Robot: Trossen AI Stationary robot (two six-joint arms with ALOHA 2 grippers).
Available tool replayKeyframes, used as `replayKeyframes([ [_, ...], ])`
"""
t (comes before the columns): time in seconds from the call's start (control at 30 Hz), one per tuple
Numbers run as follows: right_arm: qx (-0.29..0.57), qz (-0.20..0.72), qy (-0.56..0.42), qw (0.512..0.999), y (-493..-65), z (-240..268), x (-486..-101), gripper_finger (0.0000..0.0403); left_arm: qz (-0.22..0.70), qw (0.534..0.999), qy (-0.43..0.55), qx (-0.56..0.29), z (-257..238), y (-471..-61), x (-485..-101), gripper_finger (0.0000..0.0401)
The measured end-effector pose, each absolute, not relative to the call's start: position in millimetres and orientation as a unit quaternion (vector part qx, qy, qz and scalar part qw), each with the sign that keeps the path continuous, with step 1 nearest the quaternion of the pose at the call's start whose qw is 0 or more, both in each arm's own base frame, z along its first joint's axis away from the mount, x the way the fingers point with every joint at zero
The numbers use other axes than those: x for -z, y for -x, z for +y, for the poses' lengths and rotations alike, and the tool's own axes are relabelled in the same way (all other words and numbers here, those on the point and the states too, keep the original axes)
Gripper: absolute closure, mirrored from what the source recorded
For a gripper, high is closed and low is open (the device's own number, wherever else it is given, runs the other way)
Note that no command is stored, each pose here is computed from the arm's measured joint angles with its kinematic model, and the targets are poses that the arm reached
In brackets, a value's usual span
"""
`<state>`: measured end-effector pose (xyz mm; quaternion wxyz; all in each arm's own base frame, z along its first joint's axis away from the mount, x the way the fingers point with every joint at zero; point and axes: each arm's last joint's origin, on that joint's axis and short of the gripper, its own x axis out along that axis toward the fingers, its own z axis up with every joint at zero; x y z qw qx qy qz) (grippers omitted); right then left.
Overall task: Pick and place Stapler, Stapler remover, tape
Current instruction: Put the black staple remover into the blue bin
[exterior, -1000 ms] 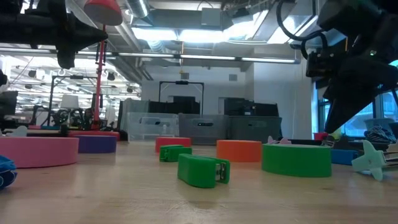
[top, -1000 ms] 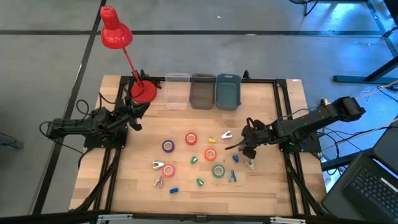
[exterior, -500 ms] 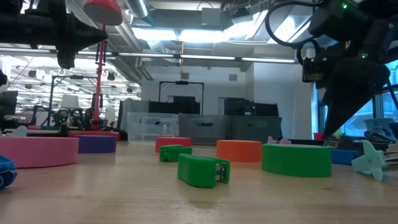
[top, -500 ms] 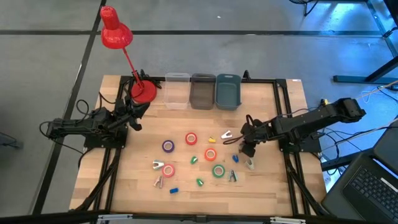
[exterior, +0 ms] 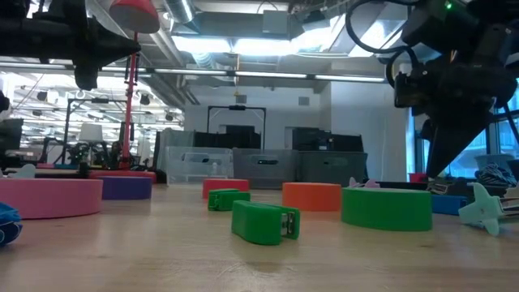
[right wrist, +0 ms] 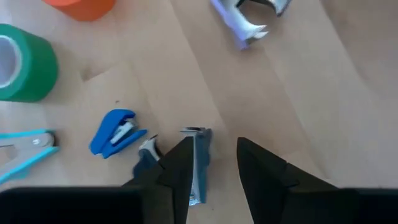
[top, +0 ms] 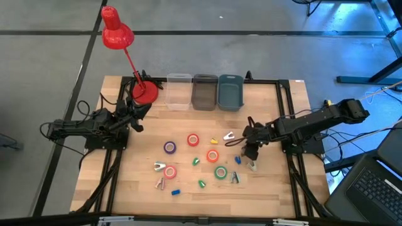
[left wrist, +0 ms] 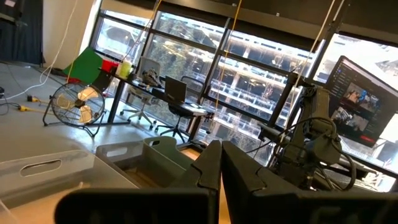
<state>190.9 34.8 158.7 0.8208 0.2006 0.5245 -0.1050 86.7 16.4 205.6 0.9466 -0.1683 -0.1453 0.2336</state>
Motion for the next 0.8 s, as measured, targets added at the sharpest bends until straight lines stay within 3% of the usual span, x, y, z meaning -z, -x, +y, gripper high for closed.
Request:
replayKeyframes([
  [0.53, 0.095, 0.533, -0.221, 0.811, -184, 35, -145, 0.028, -0.145, 0.947, 0.168, -0.233, 16, -87, -206, 0.04],
  [0.67, 0.1, 0.529, -0.231, 0.81, -184, 35, -144, 0.0311, -0.146, 0.947, 0.169, -0.234, 16, -87, -206, 0.0398],
  [0.8, 0.096, 0.521, -0.234, 0.815, -186, 35, -145, 0.0377, -0.146, 0.946, 0.169, -0.234, 16, -87, -206, 0.0396],
])
